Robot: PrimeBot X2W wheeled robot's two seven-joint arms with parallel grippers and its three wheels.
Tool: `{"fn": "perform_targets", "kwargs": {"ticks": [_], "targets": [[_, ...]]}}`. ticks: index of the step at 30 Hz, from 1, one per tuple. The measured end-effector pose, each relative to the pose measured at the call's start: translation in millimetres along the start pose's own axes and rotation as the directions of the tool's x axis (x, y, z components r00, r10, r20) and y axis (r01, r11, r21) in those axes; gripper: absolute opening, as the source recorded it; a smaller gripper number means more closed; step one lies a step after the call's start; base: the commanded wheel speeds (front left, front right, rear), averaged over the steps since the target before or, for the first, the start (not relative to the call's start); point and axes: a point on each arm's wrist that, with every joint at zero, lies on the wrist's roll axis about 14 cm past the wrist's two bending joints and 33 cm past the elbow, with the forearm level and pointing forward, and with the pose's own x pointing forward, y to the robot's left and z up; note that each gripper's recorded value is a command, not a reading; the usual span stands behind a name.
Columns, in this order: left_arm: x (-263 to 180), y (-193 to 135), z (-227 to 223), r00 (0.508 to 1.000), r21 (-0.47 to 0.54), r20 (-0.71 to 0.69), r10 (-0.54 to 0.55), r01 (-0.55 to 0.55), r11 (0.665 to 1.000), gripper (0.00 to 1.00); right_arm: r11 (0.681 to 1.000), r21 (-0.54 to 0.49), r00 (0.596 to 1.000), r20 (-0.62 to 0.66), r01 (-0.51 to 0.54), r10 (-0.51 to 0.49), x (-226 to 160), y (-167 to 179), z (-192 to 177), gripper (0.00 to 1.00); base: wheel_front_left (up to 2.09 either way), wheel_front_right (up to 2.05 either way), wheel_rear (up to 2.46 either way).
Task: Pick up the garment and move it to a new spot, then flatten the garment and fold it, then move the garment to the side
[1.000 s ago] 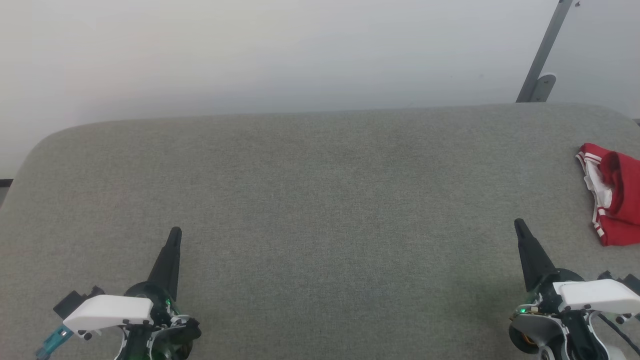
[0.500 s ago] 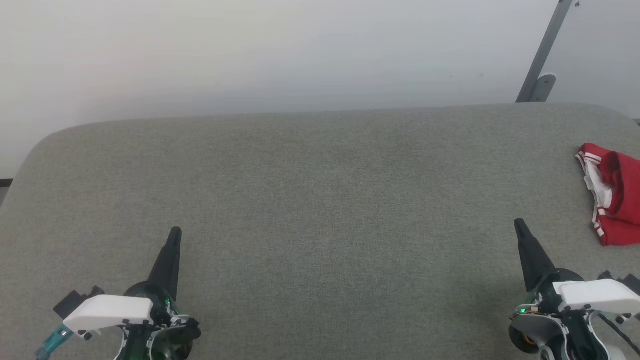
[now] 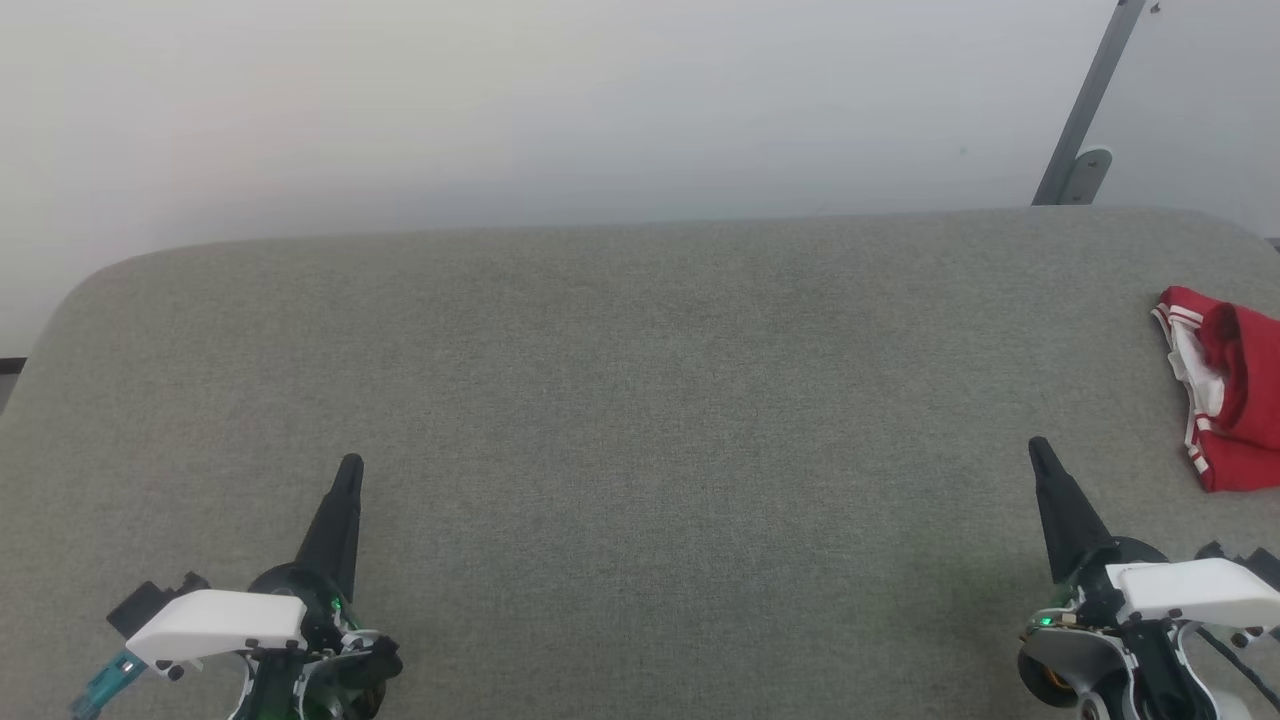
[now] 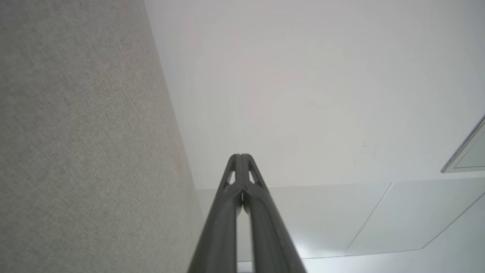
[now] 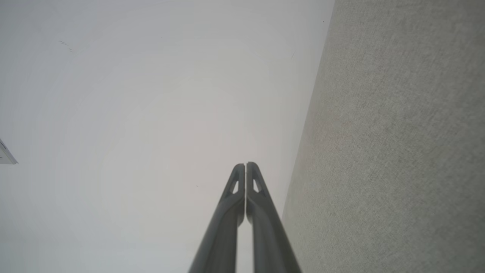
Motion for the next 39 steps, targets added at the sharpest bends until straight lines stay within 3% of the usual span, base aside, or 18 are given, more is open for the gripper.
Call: {"fn": "perform_targets", "kwargs": {"ticks": [39], "targets": [[0.0, -0.1, -0.1, 1.0, 0.0, 0.0, 0.0, 0.0, 1.0, 0.0, 1.0, 0.0, 1.0, 0.0, 0.0, 0.0, 0.0, 0.0, 0.0, 0.0, 0.0, 0.0, 0.0]]}}
